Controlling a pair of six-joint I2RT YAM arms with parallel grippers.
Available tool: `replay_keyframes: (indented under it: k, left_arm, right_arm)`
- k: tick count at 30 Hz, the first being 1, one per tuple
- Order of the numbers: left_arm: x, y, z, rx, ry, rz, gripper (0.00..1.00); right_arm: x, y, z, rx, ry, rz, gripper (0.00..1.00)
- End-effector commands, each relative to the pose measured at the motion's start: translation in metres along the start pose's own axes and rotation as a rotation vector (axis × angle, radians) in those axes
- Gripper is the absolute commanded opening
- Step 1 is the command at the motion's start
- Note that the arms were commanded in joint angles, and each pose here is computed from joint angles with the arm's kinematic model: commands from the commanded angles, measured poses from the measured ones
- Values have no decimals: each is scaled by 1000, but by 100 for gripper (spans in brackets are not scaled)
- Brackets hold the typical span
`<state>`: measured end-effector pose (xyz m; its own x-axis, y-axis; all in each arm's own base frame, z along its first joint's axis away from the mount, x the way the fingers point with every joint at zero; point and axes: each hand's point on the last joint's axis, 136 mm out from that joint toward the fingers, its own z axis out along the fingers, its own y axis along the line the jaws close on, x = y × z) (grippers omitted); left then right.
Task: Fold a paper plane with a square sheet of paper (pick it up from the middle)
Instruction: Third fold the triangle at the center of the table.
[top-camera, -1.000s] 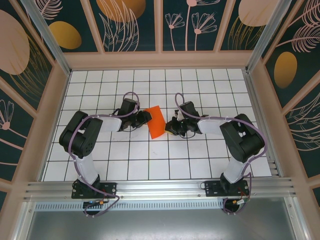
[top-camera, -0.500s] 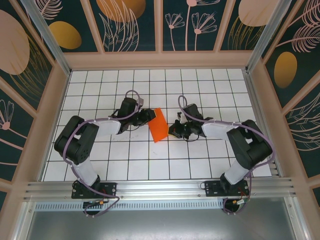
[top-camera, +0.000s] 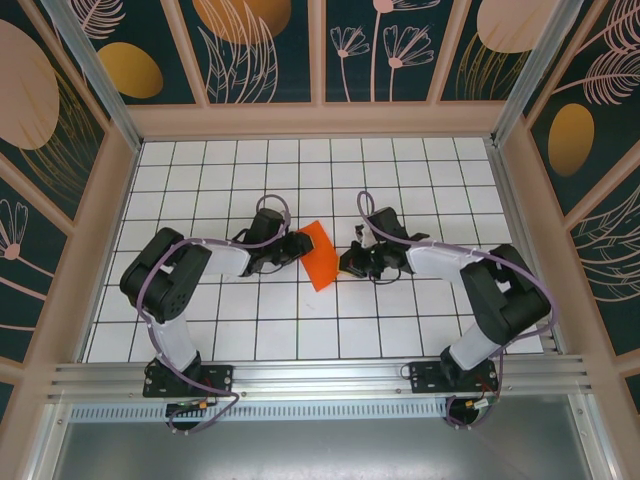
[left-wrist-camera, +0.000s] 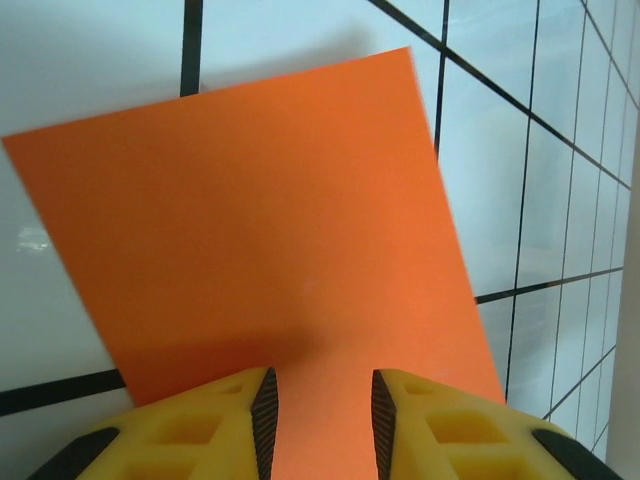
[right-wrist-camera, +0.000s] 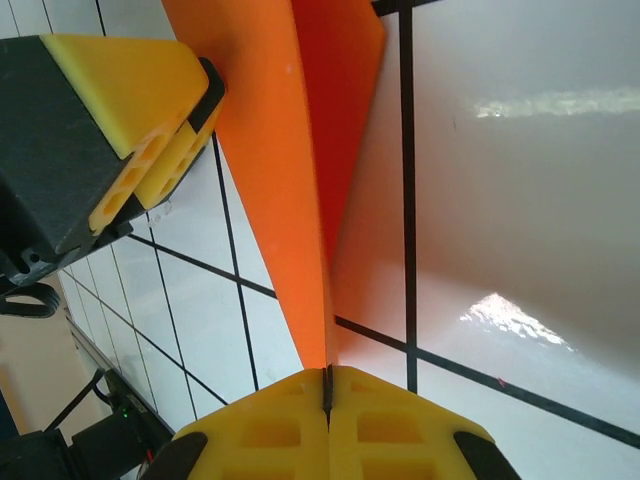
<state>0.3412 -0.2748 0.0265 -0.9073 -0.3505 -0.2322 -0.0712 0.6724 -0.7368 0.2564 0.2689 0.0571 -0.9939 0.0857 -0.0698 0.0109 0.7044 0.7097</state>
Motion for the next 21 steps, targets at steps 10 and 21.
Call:
replay_keyframes:
  k: [10, 21]
  left_arm:
    - [-2, 7, 2, -26, -21, 5, 33]
    - [-44, -15, -25, -85, -197, 78, 30]
  right_arm:
    - [-16, 41, 22, -101, 6, -101, 0]
    - [-24, 42, 42, -94, -4, -98, 0]
